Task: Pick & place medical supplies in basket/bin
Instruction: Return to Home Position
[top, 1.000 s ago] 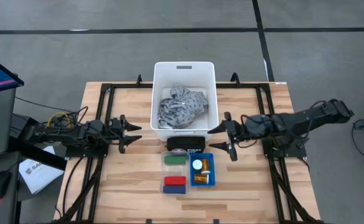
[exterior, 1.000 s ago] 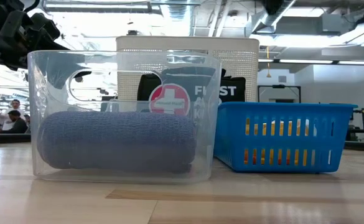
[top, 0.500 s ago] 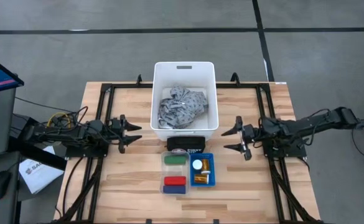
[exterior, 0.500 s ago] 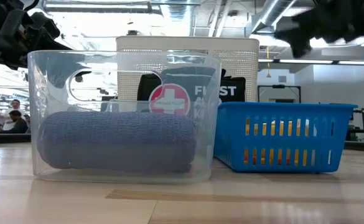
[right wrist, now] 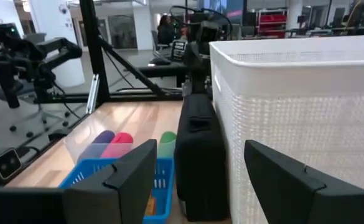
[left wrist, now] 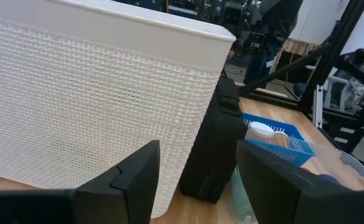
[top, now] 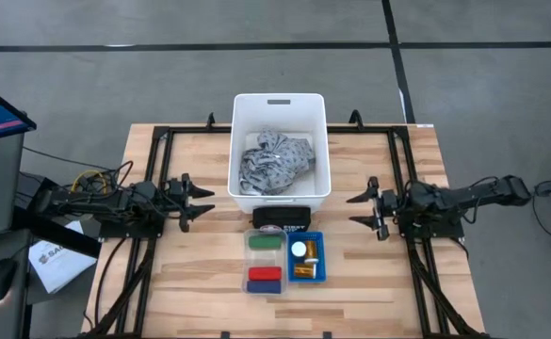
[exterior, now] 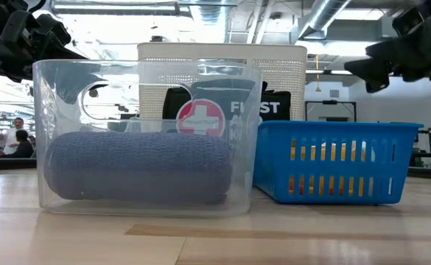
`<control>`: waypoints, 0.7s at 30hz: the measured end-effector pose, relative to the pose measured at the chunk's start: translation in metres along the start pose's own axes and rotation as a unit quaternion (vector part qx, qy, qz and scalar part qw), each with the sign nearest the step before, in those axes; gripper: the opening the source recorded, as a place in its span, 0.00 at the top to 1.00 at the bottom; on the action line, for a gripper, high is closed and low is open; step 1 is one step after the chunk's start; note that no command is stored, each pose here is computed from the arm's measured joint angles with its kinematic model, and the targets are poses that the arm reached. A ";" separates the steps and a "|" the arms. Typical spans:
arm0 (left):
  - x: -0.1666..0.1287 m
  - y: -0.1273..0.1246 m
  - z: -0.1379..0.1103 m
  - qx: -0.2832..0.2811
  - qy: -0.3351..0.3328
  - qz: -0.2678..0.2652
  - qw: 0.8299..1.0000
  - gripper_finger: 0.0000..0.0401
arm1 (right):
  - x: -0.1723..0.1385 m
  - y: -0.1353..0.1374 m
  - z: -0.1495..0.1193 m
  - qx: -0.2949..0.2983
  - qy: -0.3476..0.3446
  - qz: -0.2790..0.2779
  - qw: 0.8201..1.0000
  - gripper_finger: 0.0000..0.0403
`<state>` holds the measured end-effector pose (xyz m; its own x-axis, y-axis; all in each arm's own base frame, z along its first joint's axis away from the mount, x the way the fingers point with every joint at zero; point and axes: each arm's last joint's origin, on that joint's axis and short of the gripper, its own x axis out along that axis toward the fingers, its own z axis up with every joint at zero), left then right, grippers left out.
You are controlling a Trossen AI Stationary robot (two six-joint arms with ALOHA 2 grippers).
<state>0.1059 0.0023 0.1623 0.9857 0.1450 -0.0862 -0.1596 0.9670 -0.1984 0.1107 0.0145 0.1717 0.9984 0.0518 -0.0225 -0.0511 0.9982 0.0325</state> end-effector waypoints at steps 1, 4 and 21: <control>0.000 0.000 0.000 0.000 0.000 0.000 1.000 0.49 | -0.002 -0.001 -0.002 0.004 -0.002 -0.001 1.000 0.41; 0.000 0.000 0.000 0.000 0.000 0.001 1.000 0.49 | -0.006 -0.002 -0.006 0.008 0.001 -0.007 1.000 0.41; 0.000 0.000 0.000 0.000 -0.001 0.001 1.000 0.49 | -0.013 -0.013 -0.003 0.026 -0.028 -0.091 0.995 0.41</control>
<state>0.1059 0.0023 0.1625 0.9855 0.1464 -0.0854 -0.1608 0.9668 -0.1984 0.0982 0.0014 0.1689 0.9908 -0.1334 0.0233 0.1310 0.9878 0.0840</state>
